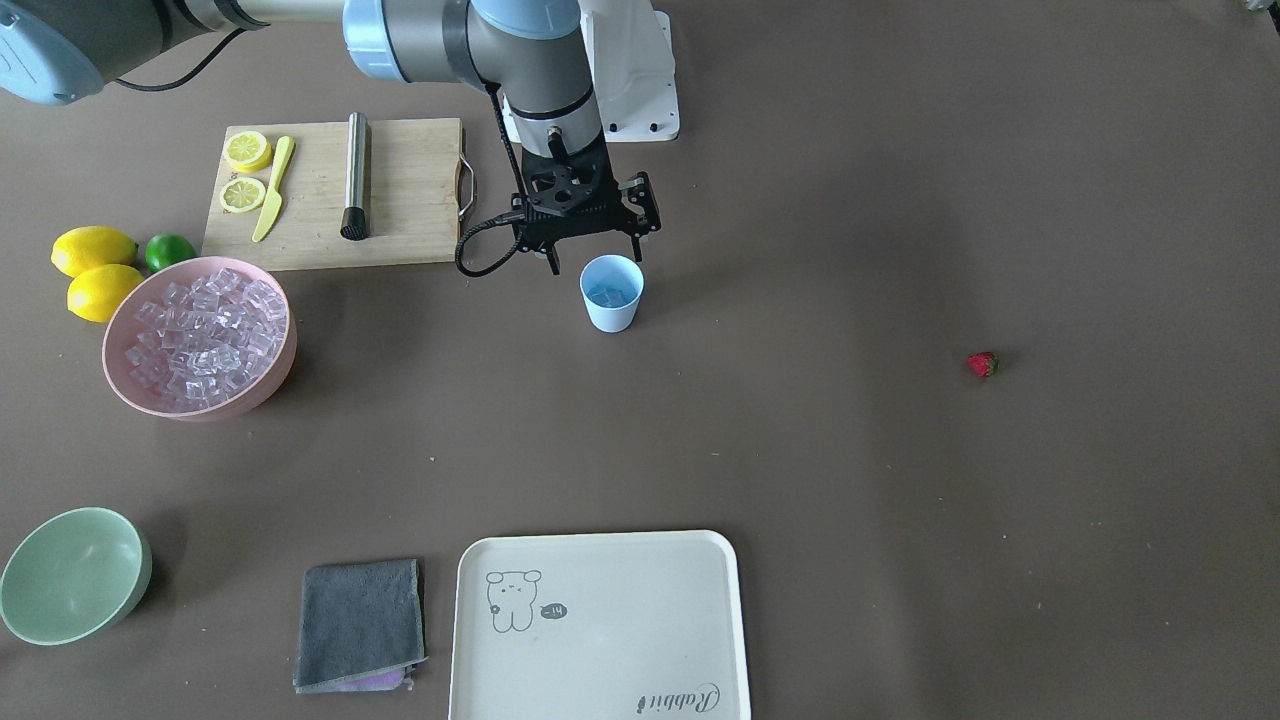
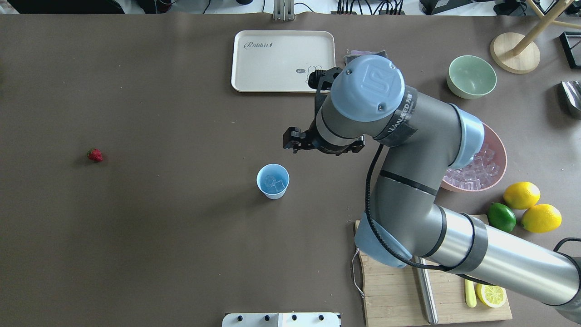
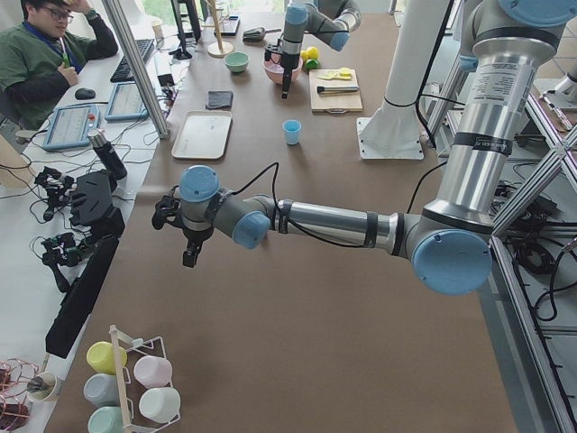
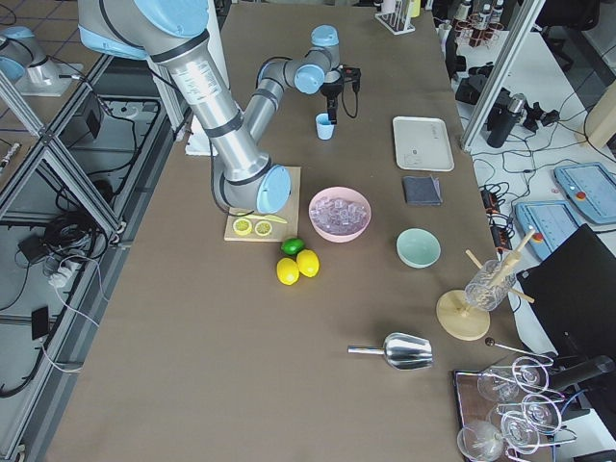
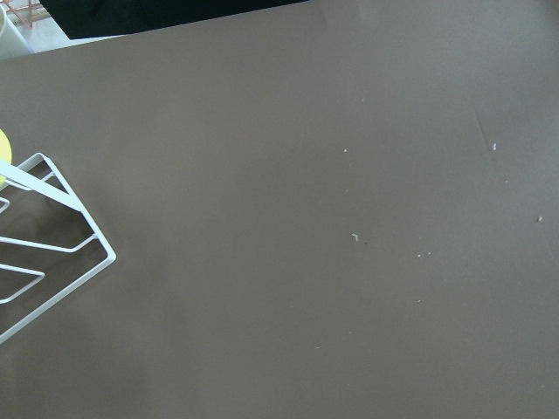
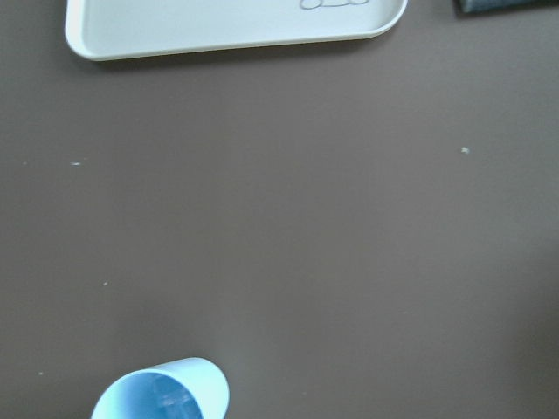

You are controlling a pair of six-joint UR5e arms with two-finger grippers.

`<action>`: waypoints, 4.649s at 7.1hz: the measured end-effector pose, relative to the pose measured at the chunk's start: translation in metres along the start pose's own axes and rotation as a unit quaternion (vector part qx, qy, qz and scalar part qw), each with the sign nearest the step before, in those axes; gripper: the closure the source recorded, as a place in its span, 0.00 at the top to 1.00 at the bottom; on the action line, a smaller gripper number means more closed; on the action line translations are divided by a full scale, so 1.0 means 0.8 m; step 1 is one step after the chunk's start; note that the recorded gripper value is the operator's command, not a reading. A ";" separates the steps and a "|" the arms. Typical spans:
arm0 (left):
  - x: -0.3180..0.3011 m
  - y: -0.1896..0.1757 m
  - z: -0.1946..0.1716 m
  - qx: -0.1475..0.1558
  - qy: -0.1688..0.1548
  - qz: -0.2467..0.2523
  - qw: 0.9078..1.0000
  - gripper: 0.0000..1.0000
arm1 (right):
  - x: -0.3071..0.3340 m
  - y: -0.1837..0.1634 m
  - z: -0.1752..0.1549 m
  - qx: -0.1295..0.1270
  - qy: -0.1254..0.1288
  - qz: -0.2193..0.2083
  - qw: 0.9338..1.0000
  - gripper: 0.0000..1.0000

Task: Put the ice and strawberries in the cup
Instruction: 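Lower the left gripper onto the red strawberry while the right arm withdraws, then grasp the strawberry with the left gripper and carry it over the blue cup, then open the left gripper to drop the strawberry into the blue cup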

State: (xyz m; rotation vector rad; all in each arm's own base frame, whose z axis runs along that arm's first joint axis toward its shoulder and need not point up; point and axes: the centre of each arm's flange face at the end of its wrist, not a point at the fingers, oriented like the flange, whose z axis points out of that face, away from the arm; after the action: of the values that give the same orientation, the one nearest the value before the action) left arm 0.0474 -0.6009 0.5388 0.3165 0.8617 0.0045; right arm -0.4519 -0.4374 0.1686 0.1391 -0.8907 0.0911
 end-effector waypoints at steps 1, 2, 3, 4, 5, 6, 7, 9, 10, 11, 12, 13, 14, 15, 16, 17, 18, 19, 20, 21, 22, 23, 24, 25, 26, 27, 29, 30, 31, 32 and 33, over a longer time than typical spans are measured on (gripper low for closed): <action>0.029 0.014 0.012 0.003 0.014 -0.016 1.000 0.98 | 0.039 -0.018 -0.007 -0.003 0.007 -0.003 1.000 1.00; 0.055 0.029 0.020 0.002 0.025 -0.029 0.999 0.98 | 0.076 -0.035 -0.012 -0.006 0.014 -0.011 1.000 1.00; 0.081 0.047 0.024 0.000 0.031 -0.041 0.999 0.98 | 0.113 -0.052 -0.020 -0.013 0.017 -0.022 1.000 1.00; 0.107 0.064 0.029 0.002 0.027 -0.053 0.998 0.98 | 0.147 -0.067 -0.027 -0.020 0.018 -0.032 0.999 1.00; 0.137 0.083 0.039 0.004 0.020 -0.066 0.998 0.98 | 0.183 -0.080 -0.032 -0.024 0.021 -0.048 0.998 1.00; 0.171 0.100 0.057 0.006 0.011 -0.074 0.997 0.98 | 0.217 -0.089 -0.032 -0.024 0.021 -0.057 0.998 1.00; 0.202 0.119 0.081 0.011 -0.005 -0.075 0.997 0.98 | 0.245 -0.093 -0.030 -0.024 0.015 -0.062 0.998 1.00; 0.232 0.149 0.124 0.013 -0.028 -0.065 0.997 0.98 | 0.271 -0.092 -0.027 -0.023 0.005 -0.062 0.998 1.00; 0.237 0.160 0.143 0.014 -0.030 -0.064 0.997 0.98 | 0.273 -0.092 -0.026 -0.023 0.004 -0.061 0.998 1.00; 0.244 0.175 0.166 0.017 -0.030 -0.061 0.998 0.97 | 0.275 -0.092 -0.026 -0.023 0.004 -0.060 0.998 1.00; 0.248 0.188 0.186 0.017 -0.033 -0.058 0.998 0.97 | 0.276 -0.093 -0.026 -0.022 0.004 -0.060 0.998 1.00; 0.245 0.196 0.198 0.016 -0.038 -0.054 0.998 0.97 | 0.276 -0.093 -0.027 -0.021 0.004 -0.060 0.998 1.00; 0.242 0.199 0.204 0.015 -0.042 -0.049 0.998 0.46 | 0.276 -0.093 -0.028 -0.021 0.004 -0.059 0.998 1.00; 0.240 0.200 0.206 0.015 -0.044 -0.046 0.998 0.06 | 0.275 -0.093 -0.028 -0.020 0.003 -0.060 0.998 1.00; 0.240 0.201 0.205 0.015 -0.044 -0.045 0.998 0.00 | 0.275 -0.093 -0.029 -0.020 0.003 -0.060 0.998 1.00; 0.241 0.200 0.205 0.017 -0.041 -0.044 0.998 0.00 | 0.275 -0.093 -0.029 -0.020 0.003 -0.060 0.998 1.00; 0.243 0.200 0.203 0.020 -0.037 -0.042 0.998 0.00 | 0.275 -0.093 -0.029 -0.020 0.003 -0.060 0.998 1.00; 0.246 0.198 0.199 0.021 -0.032 -0.042 0.998 0.00 | 0.275 -0.093 -0.029 -0.020 0.003 -0.060 0.998 1.00; 0.251 0.194 0.188 0.017 -0.020 -0.043 0.999 0.00 | 0.275 -0.093 -0.029 -0.020 0.002 -0.061 0.998 1.00; 0.254 0.179 0.163 0.008 0.001 -0.052 0.999 0.00 | 0.275 -0.093 -0.029 -0.019 0.002 -0.061 0.998 1.00; 0.262 0.159 0.124 0.001 0.020 -0.065 0.998 0.00 | 0.275 -0.093 -0.029 -0.020 0.002 -0.061 0.998 1.00; 0.290 0.139 0.081 -0.002 0.032 -0.079 0.996 0.00 | 0.276 -0.093 -0.029 -0.020 0.003 -0.061 0.998 1.00; 0.336 0.125 0.055 -0.002 0.045 -0.102 0.994 0.00 | 0.276 -0.092 -0.029 -0.020 0.003 -0.061 0.998 1.00; 0.396 0.121 0.049 -0.001 0.056 -0.129 0.990 0.00 | 0.276 -0.092 -0.029 -0.020 0.003 -0.060 0.998 1.00; 0.475 0.118 0.053 0.002 0.055 -0.151 0.987 0.00 | 0.278 -0.092 -0.029 -0.020 0.003 -0.060 0.998 1.00; 0.566 0.118 0.052 0.002 0.047 -0.170 0.984 0.00 | 0.280 -0.093 -0.028 -0.020 0.004 -0.059 0.998 1.00; 0.715 0.155 0.055 0.006 0.039 -0.184 0.982 0.00 | 0.284 -0.095 -0.030 -0.018 0.006 -0.056 0.998 1.00; 0.750 0.175 0.069 0.009 0.033 -0.184 0.982 0.00 | 0.286 -0.097 -0.032 -0.016 0.006 -0.054 0.998 1.00; 0.769 0.189 0.081 0.009 0.028 -0.182 0.983 0.00 | 0.287 -0.099 -0.034 -0.015 0.006 -0.053 0.998 1.00; 0.784 0.196 0.091 0.007 0.027 -0.182 0.983 0.00 | 0.289 -0.100 -0.035 -0.014 0.006 -0.052 0.999 1.00; 0.801 0.199 0.098 0.008 0.029 -0.186 0.982 0.00 | 0.289 -0.101 -0.036 -0.013 0.007 -0.051 0.999 1.00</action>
State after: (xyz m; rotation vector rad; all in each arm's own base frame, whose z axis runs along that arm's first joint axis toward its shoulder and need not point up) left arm 0.5447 -0.3862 0.1525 0.1668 0.9682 -0.3421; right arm -0.2737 -0.5078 0.3245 0.1599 -0.8698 -0.0150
